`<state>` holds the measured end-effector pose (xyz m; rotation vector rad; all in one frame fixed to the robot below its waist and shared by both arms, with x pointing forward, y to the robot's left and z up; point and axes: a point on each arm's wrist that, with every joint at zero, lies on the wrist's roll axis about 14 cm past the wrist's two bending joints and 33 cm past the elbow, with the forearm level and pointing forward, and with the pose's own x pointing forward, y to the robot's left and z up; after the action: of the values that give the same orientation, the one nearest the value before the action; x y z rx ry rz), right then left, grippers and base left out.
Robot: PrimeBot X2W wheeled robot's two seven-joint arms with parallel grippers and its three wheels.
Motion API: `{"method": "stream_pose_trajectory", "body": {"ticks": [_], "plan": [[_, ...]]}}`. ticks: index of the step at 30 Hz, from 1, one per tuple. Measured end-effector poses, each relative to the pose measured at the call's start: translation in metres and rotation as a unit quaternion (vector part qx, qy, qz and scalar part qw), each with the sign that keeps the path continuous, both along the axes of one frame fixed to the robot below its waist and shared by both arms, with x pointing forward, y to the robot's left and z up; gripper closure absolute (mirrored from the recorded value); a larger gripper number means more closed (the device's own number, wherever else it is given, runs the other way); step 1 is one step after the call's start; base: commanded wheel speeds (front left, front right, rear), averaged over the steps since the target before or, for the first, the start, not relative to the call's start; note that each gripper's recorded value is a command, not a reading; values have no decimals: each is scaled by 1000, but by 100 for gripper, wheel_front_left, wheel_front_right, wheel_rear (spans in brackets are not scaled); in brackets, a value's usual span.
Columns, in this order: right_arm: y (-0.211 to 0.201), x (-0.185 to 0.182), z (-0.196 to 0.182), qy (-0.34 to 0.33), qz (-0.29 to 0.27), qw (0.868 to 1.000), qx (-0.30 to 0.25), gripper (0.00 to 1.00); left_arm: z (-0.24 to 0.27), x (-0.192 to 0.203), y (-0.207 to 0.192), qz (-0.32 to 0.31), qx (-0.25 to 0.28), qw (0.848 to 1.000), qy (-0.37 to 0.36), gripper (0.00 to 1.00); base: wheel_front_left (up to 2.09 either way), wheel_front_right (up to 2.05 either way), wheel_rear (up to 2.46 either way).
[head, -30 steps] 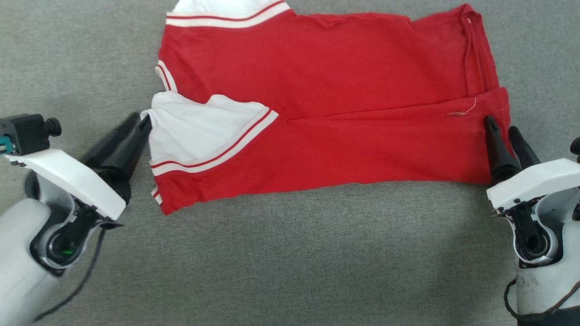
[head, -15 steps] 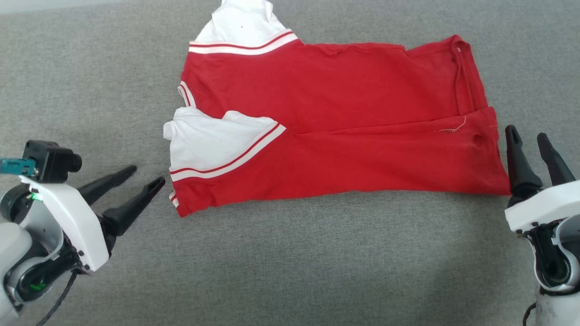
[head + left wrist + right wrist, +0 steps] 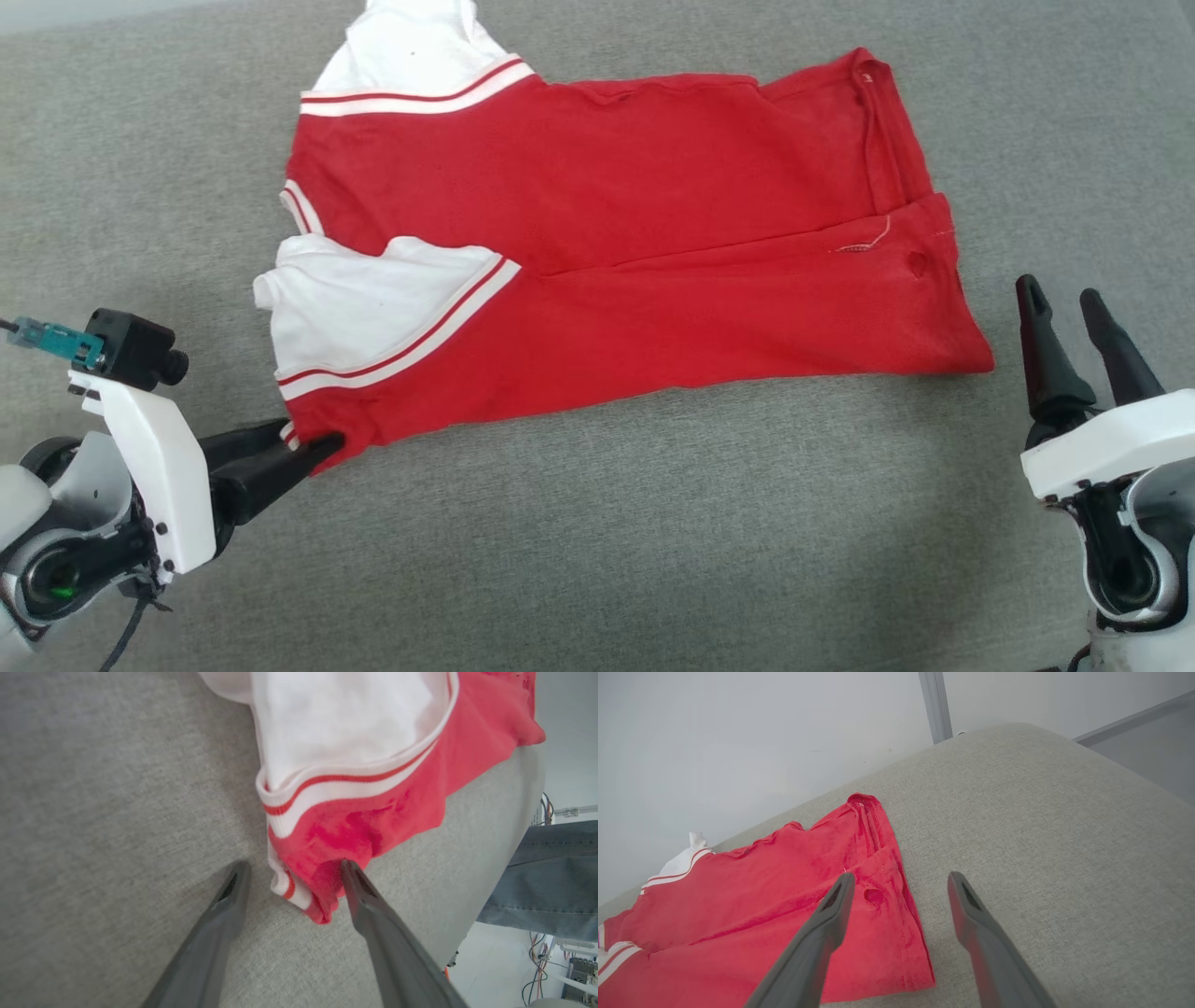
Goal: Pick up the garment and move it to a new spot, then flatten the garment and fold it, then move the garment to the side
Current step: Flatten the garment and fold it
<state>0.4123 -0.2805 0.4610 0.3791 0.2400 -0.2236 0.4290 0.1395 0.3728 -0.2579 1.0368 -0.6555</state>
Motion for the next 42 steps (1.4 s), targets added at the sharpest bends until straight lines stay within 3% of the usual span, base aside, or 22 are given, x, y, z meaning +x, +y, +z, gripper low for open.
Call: {"method": "stream_pose_trajectory", "body": {"ticks": [2,3,5,11,21,27,28,29,30,31,42], "plan": [[-3,-4,-2,4,-6,1000,1,0,-4,0,-4,-11,4,1000,11,0,0,0,0],[-4,-6,-3,6,-8,1000,2,0,-5,-1,-6,-11,2,1000,18,22,0,0,0],[-5,-8,-5,13,-6,1000,-3,0,-6,-3,-10,-16,-2,999,31,100,0,0,0],[14,-13,-21,93,52,994,-39,0,-8,-12,-20,-31,-11,998,52,100,0,0,0],[16,-3,-34,208,124,967,-81,0,-6,-11,-22,-39,-14,999,30,100,0,0,0],[19,-6,-78,316,143,937,-41,0,-3,-10,-29,-38,-33,999,22,100,0,0,0],[19,-5,-82,322,144,935,-39,13,-3,-10,-29,-36,-34,999,21,100,0,0,0],[21,-2,-84,324,146,934,-36,59,-4,-10,-30,-35,-36,999,20,100,0,0,0],[24,-2,-88,331,149,931,-30,59,-4,-10,-30,-33,-37,999,19,100,0,0,0],[26,-2,-90,333,153,930,-29,100,-3,-9,-29,-31,-37,999,16,100,0,0,0],[21,7,-76,283,137,949,-21,100,15,-14,-23,-7,-57,998,-30,100,0,0,0]]}}
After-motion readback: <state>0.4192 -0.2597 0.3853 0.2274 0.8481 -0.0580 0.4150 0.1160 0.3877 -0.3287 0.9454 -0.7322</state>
